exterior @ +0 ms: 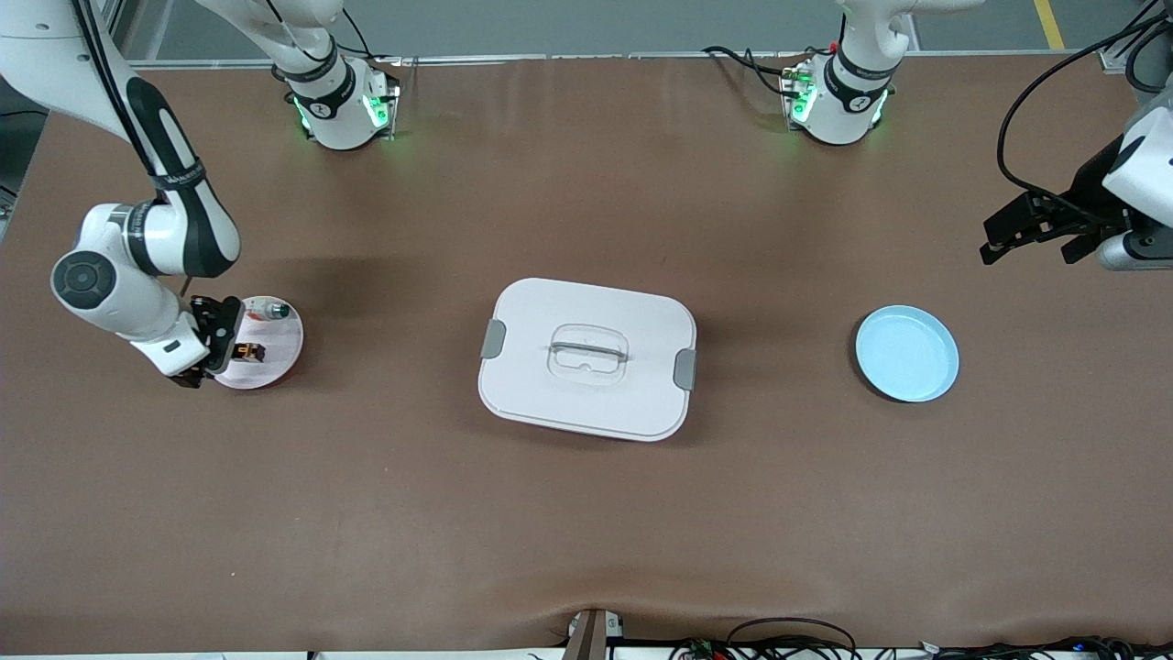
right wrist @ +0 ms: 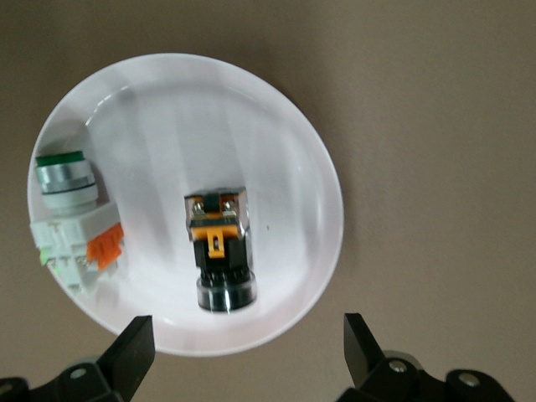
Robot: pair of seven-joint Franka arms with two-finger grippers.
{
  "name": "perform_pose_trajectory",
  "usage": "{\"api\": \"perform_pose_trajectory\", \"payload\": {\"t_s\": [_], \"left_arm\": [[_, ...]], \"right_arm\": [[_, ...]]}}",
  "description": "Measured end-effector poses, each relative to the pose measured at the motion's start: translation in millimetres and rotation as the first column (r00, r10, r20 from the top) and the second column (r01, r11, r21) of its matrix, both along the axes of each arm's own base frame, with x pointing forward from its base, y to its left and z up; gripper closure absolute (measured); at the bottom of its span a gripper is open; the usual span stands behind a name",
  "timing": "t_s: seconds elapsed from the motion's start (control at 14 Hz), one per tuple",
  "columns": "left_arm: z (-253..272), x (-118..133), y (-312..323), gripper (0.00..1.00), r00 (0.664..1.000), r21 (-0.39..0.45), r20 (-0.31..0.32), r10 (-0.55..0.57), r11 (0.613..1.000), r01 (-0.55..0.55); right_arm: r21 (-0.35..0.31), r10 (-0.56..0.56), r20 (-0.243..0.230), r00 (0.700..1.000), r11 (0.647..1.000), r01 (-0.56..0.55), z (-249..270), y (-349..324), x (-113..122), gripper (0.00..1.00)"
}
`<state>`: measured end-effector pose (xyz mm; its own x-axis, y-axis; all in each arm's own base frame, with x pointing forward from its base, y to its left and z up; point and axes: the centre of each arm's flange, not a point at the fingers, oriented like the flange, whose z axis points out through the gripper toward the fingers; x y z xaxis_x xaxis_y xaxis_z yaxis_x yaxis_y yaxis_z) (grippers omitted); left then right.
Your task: Transfer orange switch to right arm and place
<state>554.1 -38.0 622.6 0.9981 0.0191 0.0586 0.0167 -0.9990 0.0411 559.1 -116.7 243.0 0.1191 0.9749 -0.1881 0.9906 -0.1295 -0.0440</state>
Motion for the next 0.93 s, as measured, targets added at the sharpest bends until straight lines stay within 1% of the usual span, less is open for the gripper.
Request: {"api": "perform_pose_trajectory", "payload": {"t_s": [0.14,0.21,0.36,0.43,0.57,0.72,0.79,0.93], "left_arm": [[0.0,0.0,0.0,0.0,1.0,0.0,0.0,0.0,1.0,0.0],[-0.1,0.0,0.1,0.0,1.0,0.0,0.0,0.0,1.0,0.0],[-0.4,0.1,0.1,0.0,1.0,0.0,-0.001,0.0,1.0,0.0],[-0.6,0.2,0.2,0.0,1.0,0.0,-0.002,0.0,1.0,0.0],[-0.7,0.3,0.3,0.0,1.0,0.0,-0.002,0.0,1.0,0.0],[-0.7,0.3,0.4,0.0,1.0,0.0,-0.002,0.001,1.0,-0.001],[-0.7,0.3,0.5,0.0,1.0,0.0,-0.002,0.001,1.0,-0.001],[-1.3,0.4,1.3,0.0,1.0,0.009,-0.003,-0.005,1.0,0.005]], "right_arm": [[-0.015,-0.012,-0.022,1.0,1.0,0.012,24.7,-0.1,14.9,0.0],[-0.011,-0.038,-0.014,0.999,0.999,0.038,34.8,0.1,21.5,0.0],[0.021,-0.109,0.016,0.994,0.994,0.108,48.6,-0.8,31.1,0.0],[0.03,-0.145,0.026,0.989,0.989,0.145,54.4,-1.0,34.9,0.0],[0.031,-0.237,0.031,0.971,0.971,0.236,66.1,2.2,41.5,0.0],[0.06,-0.363,0.039,0.931,0.931,0.361,71.9,11.3,45.8,0.0],[0.076,-0.43,0.038,0.902,0.901,0.426,72.9,17.1,46.9,0.0],[0.076,-0.554,0.031,0.832,0.831,0.551,78.5,25.2,46.7,0.0]]}}
